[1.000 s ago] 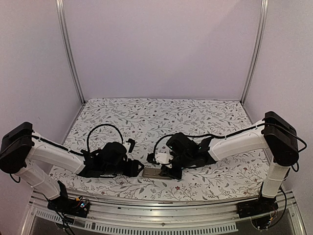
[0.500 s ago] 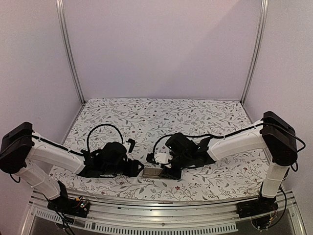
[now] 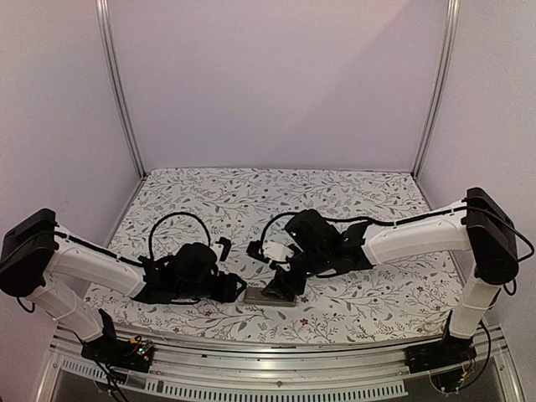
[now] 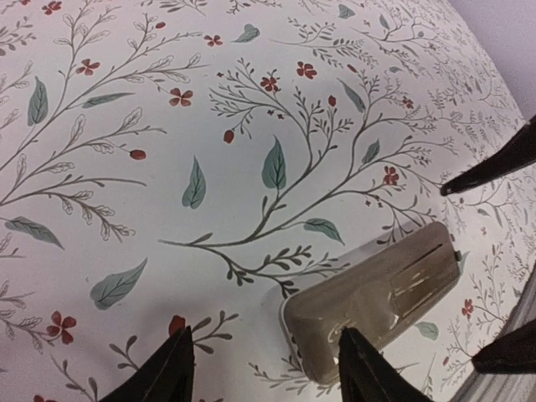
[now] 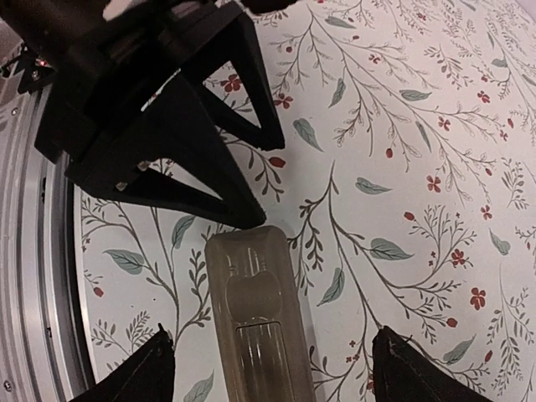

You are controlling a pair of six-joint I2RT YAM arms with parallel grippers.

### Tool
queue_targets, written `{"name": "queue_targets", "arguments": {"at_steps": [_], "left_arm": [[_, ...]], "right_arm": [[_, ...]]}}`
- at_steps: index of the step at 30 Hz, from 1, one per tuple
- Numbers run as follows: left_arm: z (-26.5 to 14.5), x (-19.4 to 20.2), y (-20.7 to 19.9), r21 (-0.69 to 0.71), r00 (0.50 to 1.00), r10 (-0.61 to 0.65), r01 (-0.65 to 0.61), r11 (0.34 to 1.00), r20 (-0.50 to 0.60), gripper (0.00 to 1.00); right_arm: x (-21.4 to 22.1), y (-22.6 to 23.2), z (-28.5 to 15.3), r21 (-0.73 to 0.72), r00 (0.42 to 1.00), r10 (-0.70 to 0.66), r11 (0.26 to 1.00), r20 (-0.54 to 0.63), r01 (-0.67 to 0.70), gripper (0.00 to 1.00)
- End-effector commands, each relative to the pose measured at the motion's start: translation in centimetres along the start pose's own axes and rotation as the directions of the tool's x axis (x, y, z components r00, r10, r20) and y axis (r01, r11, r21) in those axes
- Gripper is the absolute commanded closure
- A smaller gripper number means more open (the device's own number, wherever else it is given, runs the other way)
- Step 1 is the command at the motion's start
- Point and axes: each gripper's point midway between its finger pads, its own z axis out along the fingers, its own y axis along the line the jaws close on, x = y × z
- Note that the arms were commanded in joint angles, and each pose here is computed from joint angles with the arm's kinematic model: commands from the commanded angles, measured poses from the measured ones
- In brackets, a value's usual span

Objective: Load the batteries into the remote control
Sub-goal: Load the battery cover onto the remote control without the battery cover, then press the battery cover on the battery compartment.

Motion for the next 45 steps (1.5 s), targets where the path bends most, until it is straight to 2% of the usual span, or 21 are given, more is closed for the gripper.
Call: {"name": "queue_targets", "arguments": {"at_steps": [1,2,4,7,9,10,14,19,26,39,45], "left_arm": [[-0.4,0.3,0.0,-0.011,1.000,0.006,-0.007,1.000,-0.004,0.41],[-0.5,0.4,0.1,-0.013,1.000,0.005,-0.006,1.000,-0.004,0.41],[-0.7,0.7,0.4,-0.017,1.000,0.003,-0.003,1.000,-0.012,0.43],[-0.7,1.3,0.5,-0.031,0.999,0.027,-0.028,0.999,-0.034,0.46],[-0.7,1.7,0.4,-0.038,0.997,0.055,-0.057,0.998,-0.048,0.46],[-0.7,1.9,0.3,-0.035,0.996,0.065,-0.067,0.997,-0.052,0.46],[-0.8,2.3,0.2,-0.024,0.996,0.073,-0.075,0.997,-0.058,0.47],[-0.7,2.7,0.1,-0.004,0.995,0.081,-0.082,0.997,-0.061,0.47],[-0.1,3.1,-0.3,0.011,0.992,0.094,-0.093,0.996,-0.081,0.47],[0.2,3.3,-0.4,0.018,0.990,0.106,-0.105,0.994,-0.090,0.47],[0.2,3.3,-0.3,0.017,0.991,0.104,-0.103,0.995,-0.087,0.47]], "right_arm": [[-4.5,-3.2,-5.3,0.017,0.967,0.197,0.979,0.161,-0.202,0.22],[-4.4,-4.2,-6.3,0.028,0.946,0.272,0.959,0.177,-0.282,0.23],[-3.2,-6.2,-7.9,0.061,0.862,0.474,0.869,0.179,-0.491,0.31],[-0.9,-6.1,-8.4,0.077,0.716,0.687,0.713,0.126,-0.697,0.44],[0.5,-4.9,-7.9,0.050,0.631,0.773,0.629,0.068,-0.776,0.54],[1.5,-4.2,-7.6,0.050,0.569,0.822,0.567,0.038,-0.822,0.58],[3.7,-2.6,-7.0,0.104,0.450,0.893,0.451,-0.032,-0.887,0.67],[4.3,-0.7,-5.7,0.118,0.399,0.911,0.410,-0.103,-0.904,0.73],[5.9,-0.1,-3.8,0.167,0.365,0.918,0.389,-0.156,-0.906,0.78],[5.6,-0.1,-1.9,0.156,0.385,0.905,0.414,-0.183,-0.897,0.85],[5.6,-0.2,-1.4,0.161,0.387,0.903,0.417,-0.186,-0.895,0.92]]}}
